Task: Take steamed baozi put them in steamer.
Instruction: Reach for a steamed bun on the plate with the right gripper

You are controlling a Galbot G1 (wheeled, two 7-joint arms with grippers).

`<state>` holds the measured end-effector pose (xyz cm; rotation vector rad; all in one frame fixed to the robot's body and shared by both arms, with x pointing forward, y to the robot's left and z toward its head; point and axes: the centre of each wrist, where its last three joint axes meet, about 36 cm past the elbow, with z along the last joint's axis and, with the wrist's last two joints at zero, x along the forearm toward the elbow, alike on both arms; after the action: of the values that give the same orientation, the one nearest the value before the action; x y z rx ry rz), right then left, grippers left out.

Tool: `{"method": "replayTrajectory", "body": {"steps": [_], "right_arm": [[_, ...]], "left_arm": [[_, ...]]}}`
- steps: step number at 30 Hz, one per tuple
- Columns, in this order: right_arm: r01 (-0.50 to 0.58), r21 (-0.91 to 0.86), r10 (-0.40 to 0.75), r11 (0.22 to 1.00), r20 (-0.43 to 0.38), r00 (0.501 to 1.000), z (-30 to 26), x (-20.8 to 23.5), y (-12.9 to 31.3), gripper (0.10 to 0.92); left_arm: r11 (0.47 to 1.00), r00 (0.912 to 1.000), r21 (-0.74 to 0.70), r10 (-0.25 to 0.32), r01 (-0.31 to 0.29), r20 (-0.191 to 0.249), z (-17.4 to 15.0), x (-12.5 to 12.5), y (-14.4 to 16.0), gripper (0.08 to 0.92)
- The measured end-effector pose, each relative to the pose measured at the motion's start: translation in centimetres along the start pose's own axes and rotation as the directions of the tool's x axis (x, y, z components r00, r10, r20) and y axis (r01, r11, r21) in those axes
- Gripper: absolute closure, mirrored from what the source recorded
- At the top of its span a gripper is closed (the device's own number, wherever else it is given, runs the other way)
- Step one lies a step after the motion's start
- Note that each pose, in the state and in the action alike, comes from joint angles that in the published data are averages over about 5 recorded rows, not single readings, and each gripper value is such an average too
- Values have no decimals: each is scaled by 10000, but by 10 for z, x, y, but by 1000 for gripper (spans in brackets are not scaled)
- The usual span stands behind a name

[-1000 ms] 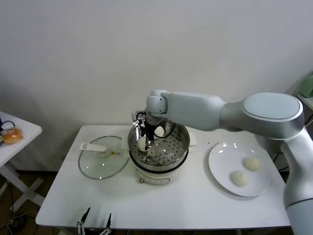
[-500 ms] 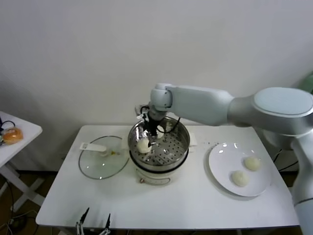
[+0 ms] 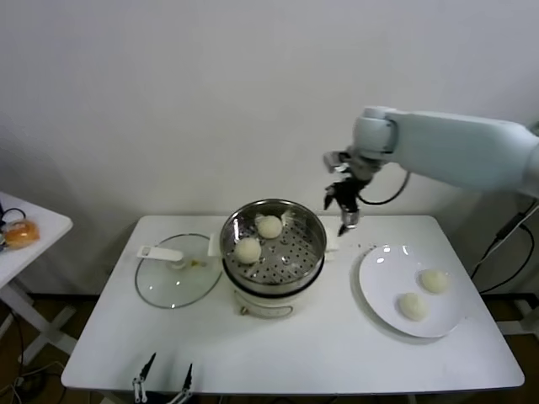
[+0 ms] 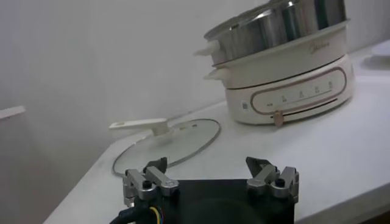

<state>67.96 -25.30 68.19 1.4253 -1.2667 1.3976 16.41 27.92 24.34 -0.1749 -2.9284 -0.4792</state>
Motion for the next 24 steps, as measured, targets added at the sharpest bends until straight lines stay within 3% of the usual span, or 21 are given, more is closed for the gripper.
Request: {"method": "replayTrajectory", "body": {"steps": [11, 24], "right_arm": [[624, -788, -673, 9949, -623, 9958, 103, -58, 68, 200], [1208, -1060, -1321, 9870, -1066, 9855, 144, -126, 111, 200]], "left_arm": [[10000, 10000, 11, -17, 17, -36, 1, 2, 1, 177], [10000, 9999, 12, 51, -51, -153, 4, 4, -1, 177]]}}
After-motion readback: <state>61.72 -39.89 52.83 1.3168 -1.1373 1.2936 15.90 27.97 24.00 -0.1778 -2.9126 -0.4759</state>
